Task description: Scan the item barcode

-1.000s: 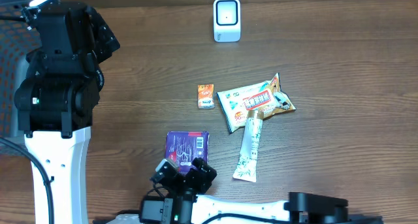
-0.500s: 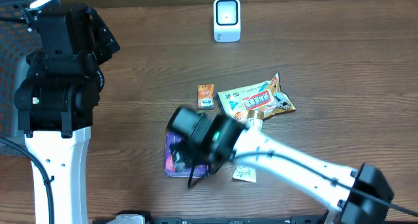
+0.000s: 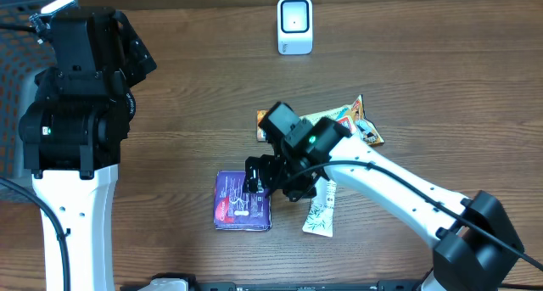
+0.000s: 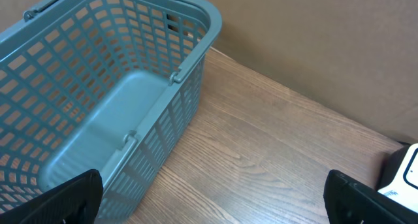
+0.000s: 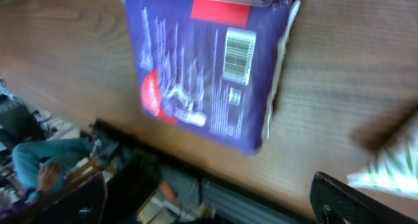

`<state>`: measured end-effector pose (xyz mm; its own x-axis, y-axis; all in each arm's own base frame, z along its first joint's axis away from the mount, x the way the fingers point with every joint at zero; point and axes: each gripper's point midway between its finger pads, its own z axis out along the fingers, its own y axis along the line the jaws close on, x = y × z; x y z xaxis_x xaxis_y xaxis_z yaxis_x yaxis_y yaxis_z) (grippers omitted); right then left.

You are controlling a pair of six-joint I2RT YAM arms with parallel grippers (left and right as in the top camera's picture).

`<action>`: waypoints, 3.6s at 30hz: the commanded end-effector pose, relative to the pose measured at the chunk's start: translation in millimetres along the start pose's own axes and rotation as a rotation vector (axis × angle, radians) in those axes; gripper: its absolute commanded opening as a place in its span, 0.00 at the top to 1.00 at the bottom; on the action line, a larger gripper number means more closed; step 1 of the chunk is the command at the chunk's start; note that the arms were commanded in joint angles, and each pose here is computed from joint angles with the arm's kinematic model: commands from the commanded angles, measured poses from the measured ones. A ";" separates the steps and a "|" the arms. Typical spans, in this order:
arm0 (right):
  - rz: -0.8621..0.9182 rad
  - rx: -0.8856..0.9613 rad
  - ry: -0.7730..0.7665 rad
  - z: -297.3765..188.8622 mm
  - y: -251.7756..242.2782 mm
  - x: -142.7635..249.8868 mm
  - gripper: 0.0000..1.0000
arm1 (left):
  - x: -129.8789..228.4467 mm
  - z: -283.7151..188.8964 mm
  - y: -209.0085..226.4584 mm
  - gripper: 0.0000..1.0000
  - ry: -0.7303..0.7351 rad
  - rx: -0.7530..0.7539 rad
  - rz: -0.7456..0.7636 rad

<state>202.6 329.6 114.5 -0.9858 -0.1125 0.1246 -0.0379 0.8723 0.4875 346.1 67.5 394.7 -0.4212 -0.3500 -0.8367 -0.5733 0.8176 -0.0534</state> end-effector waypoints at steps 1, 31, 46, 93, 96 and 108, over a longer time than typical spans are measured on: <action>-0.013 -0.002 -0.039 16.7 -13.8 -3.5 0.00 | -5.3 -1.2 5.0 0.00 -0.018 -0.021 -0.018; -0.070 0.108 -0.063 78.4 -33.6 7.8 0.38 | -8.0 -1.5 11.7 0.00 -0.034 -0.059 -0.017; -0.363 0.145 -0.037 68.3 -32.3 6.4 0.96 | -7.9 -1.0 11.9 0.00 -0.034 -0.062 -0.017; 0.025 0.112 -0.209 -15.1 -28.6 -71.9 0.00 | 4.0 27.8 1.7 0.00 0.021 -0.101 0.025; 0.069 0.117 -0.200 -8.1 -36.1 -69.4 0.00 | 3.2 27.4 5.5 0.00 0.015 -0.122 0.029; 0.081 0.053 -0.139 35.5 -57.9 -54.0 0.00 | 3.5 27.3 6.5 0.00 0.016 -0.127 0.031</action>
<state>255.6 299.5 52.2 -0.9996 0.0218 0.0203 0.0283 0.9111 0.4111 362.1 77.7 371.5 -0.4720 -0.3307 -0.8172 -0.6194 0.7840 0.0405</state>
